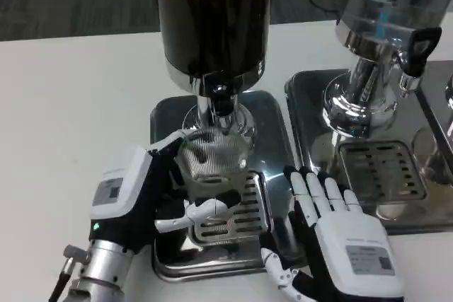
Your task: Grasp the cup under the faucet to collect the drink, then remove the cup.
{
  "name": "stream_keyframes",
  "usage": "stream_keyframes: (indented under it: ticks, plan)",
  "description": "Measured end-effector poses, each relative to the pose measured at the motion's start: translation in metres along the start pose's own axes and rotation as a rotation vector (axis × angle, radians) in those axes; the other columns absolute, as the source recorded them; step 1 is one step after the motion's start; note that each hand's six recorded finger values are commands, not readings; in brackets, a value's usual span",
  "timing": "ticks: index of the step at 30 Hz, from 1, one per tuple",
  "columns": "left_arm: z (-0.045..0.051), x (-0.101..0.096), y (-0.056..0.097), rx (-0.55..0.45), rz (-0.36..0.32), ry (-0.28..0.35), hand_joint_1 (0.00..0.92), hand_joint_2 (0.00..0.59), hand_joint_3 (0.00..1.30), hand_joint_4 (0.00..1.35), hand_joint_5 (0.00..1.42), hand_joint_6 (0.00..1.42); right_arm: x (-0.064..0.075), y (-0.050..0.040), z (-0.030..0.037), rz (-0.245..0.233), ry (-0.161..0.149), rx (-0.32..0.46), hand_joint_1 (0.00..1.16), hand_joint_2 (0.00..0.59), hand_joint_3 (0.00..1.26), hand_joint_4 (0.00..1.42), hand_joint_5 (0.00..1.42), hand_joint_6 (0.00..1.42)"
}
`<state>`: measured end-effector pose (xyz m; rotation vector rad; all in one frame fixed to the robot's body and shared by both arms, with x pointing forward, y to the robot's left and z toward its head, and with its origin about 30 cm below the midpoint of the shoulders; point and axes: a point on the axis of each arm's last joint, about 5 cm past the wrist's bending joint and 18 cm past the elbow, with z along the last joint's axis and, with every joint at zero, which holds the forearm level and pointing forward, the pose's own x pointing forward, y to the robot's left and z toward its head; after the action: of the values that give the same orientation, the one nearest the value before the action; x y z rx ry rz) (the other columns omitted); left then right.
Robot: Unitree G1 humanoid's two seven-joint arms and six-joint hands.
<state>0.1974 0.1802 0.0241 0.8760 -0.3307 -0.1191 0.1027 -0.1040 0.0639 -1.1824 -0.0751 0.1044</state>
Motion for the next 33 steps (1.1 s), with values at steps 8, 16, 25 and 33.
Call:
stream_keyframes:
  ticks: [8, 16, 25, 33]
  plan:
    - [-0.0034, -0.003, 0.003, 0.027, -0.024, 0.002, 0.001, 0.001, 0.01, 0.14, 0.45, 0.45, 0.000, -0.0002, 0.0001, -0.001, -0.001, 0.000, 0.14, 0.398, 0.00, 0.00, 0.00, 0.02]
    - [-0.0117, -0.021, 0.016, 0.058, 0.015, 0.049, 0.000, 0.000, 0.01, 0.14, 0.44, 0.45, 0.000, -0.0003, -0.0006, -0.006, 0.001, 0.006, 0.13, 0.386, 0.00, 0.00, 0.00, 0.03]
    - [-0.0187, -0.039, 0.036, 0.028, 0.134, 0.129, 0.000, 0.000, 0.00, 0.00, 0.25, 0.17, 0.002, -0.0009, -0.0008, -0.017, -0.001, 0.009, 0.13, 0.382, 0.00, 0.00, 0.00, 0.03]
    - [-0.0105, -0.042, 0.065, 0.015, 0.183, 0.016, 0.000, 0.005, 0.00, 0.00, 0.08, 0.00, 0.002, -0.0023, -0.0057, -0.026, 0.017, -0.004, 0.13, 0.382, 0.00, 0.00, 0.00, 0.02]
